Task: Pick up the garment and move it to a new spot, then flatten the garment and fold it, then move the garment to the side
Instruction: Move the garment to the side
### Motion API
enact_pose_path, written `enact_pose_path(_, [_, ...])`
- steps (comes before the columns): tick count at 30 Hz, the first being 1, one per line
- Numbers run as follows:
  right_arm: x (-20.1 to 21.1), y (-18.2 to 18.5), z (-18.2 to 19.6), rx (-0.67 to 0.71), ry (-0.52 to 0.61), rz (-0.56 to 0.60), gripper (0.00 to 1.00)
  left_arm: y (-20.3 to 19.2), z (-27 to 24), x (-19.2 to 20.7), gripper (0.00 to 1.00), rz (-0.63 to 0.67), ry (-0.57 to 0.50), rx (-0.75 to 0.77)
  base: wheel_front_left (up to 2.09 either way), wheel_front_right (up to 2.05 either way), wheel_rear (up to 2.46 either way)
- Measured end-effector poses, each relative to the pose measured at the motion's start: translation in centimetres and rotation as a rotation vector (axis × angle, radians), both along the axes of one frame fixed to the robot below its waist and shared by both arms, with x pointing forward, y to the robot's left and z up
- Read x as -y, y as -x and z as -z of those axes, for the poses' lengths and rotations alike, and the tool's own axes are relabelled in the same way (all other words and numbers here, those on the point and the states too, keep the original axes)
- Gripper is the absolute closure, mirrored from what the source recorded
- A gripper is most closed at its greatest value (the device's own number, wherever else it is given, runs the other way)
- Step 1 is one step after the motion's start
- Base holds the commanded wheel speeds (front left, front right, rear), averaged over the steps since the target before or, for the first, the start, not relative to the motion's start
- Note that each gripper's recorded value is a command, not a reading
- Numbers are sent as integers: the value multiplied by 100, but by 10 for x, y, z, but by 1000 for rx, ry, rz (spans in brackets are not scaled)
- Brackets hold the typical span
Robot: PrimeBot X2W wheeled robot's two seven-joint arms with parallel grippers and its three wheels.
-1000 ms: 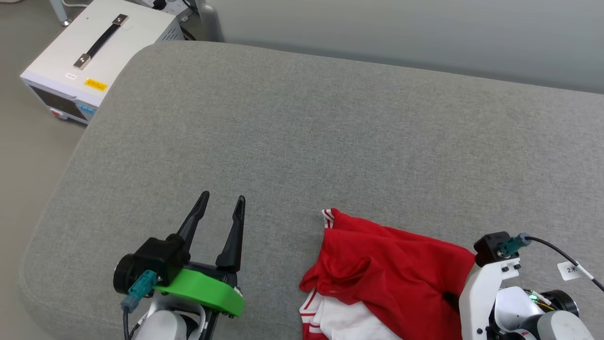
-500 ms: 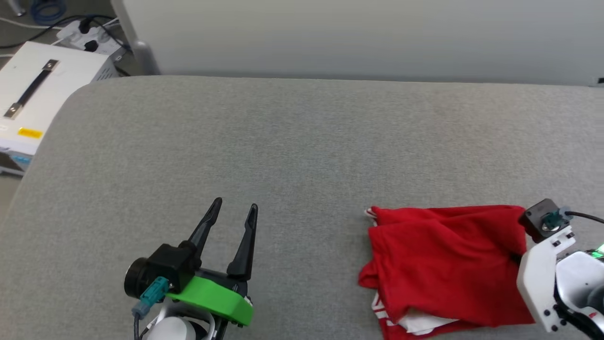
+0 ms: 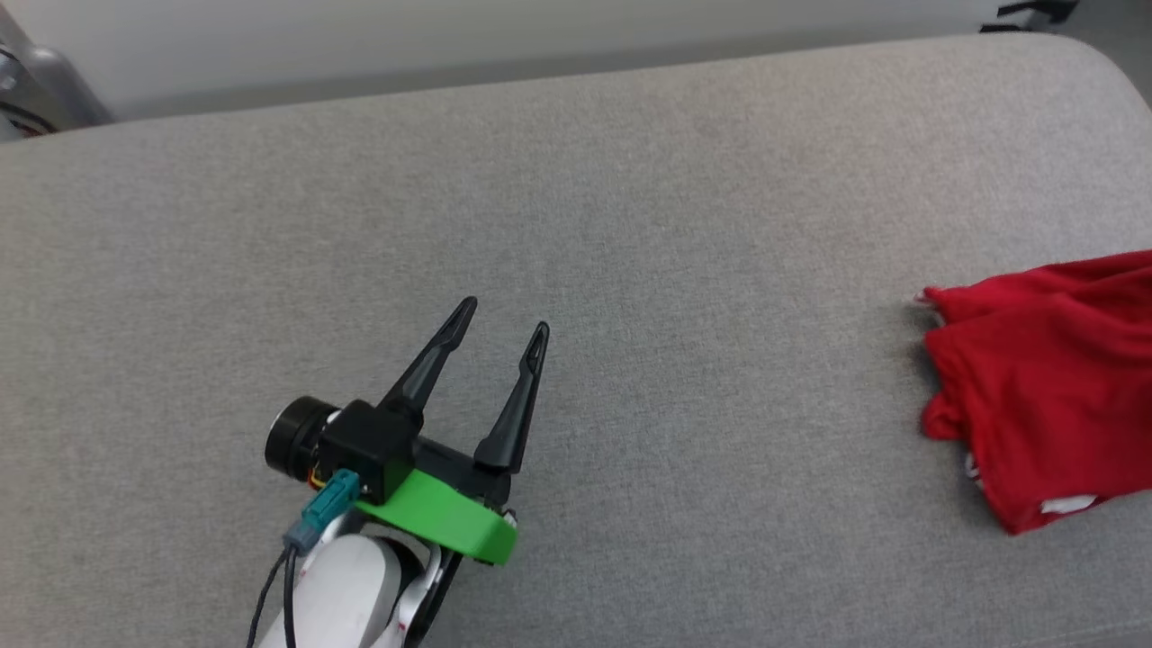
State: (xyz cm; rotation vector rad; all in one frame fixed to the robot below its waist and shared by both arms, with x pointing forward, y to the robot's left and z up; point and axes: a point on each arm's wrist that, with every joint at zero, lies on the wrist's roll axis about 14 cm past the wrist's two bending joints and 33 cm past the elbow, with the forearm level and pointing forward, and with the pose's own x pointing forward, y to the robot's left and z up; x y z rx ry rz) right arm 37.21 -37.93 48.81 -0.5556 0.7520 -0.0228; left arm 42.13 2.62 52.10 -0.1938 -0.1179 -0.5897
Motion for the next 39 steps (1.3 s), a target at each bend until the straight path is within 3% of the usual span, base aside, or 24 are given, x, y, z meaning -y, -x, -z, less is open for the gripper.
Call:
enact_pose_path(12, [122, -17, 21, -9, 210, 238, 100, -47, 45, 19, 0, 115, -33, -18, 0, 0, 0])
enact_pose_path(21, [139, -23, 64, -12, 204, 331, 100, -59, 77, 18, 0, 123, -14, -72, 0, 0, 0])
enact_pose_path(26, [143, -23, 68, -5, 209, 354, 100, -59, 77, 14, 0, 112, -22, -71, 0, 0, 0])
enact_pose_path(27, [144, -22, 68, 0, 208, 360, 79, -59, 75, 14, 0, 108, -24, -69, 0, 0, 0])
enact_pose_path(28, [145, -20, 66, 1, 210, 367, 8, -59, 73, 13, 0, 105, -23, -67, 0, 0, 0])
enact_pose_path(29, [146, -19, 65, 5, 211, 373, 0, -58, 72, 12, 0, 102, -21, -67, 0, 0, 0])
enact_pose_path(34, [146, -19, 48, 59, 215, 360, 0, -54, 62, 9, 0, 75, -4, -76, 0, 0, 0])
enact_pose_path(39, [128, -37, 17, 198, 178, 289, 0, -44, 48, -2, 0, 16, 19, -87, 0, 0, 0])
